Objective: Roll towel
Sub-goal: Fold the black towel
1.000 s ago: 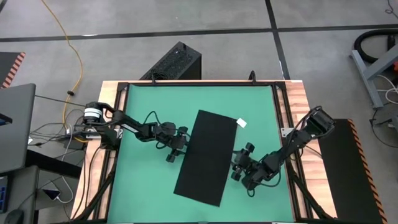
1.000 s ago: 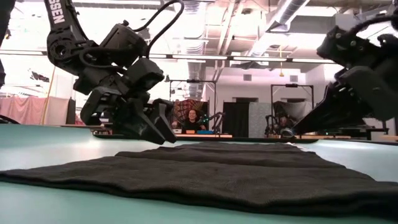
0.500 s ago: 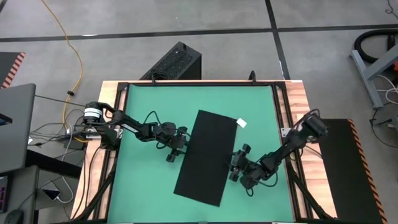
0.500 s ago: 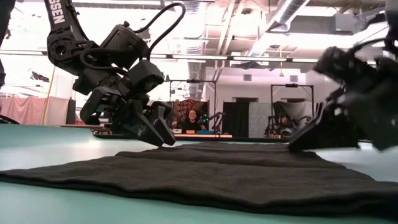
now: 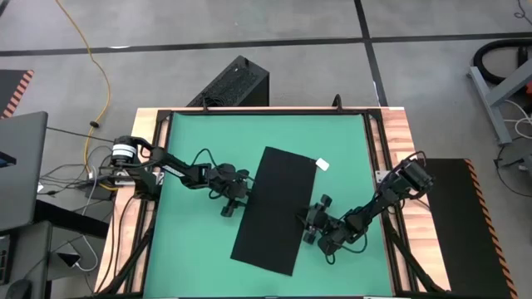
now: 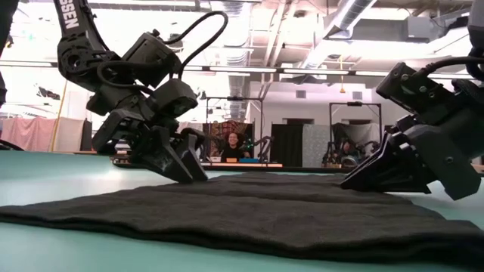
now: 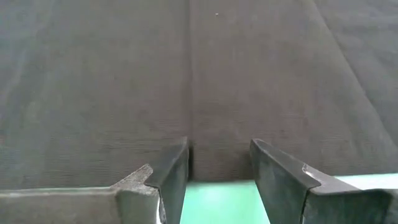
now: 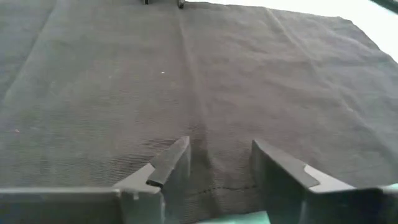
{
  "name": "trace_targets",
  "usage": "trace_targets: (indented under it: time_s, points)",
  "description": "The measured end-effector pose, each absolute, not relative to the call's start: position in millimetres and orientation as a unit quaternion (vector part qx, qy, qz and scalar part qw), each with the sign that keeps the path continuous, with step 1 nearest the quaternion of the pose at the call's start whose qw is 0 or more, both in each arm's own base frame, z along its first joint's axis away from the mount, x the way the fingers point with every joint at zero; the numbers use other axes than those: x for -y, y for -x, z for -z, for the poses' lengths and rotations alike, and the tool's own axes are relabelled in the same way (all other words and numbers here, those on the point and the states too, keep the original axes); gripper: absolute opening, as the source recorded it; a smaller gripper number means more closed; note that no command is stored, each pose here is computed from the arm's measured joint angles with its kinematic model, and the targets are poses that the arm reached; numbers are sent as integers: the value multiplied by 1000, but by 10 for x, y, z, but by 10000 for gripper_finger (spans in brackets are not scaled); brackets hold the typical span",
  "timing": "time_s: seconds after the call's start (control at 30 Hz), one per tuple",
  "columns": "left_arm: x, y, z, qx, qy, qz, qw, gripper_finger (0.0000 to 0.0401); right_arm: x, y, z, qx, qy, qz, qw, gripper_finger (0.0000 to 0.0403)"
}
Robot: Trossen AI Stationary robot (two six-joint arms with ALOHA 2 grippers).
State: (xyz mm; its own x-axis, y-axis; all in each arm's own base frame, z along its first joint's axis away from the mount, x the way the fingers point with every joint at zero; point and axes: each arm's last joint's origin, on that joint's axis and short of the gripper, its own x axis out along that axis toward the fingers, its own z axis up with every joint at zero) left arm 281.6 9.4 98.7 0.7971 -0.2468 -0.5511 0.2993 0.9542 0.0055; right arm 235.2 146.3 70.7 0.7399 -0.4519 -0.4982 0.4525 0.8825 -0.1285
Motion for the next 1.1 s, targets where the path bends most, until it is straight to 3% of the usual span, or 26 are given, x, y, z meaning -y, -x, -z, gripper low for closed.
trace_targets:
  time_s: [0.27,0.4,1.1]
  points:
    - [-110,-2805,-967,-304,-49,111,945,162,-1459,-2343,-693,-277,-4,240,930,102]
    - [-128,-2817,-980,-300,-47,81,949,162,-1460,-2340,-688,-282,-5,236,930,76]
    - [-194,-2803,-1138,-266,-60,106,956,162,-1457,-2339,-681,-287,-4,232,930,72]
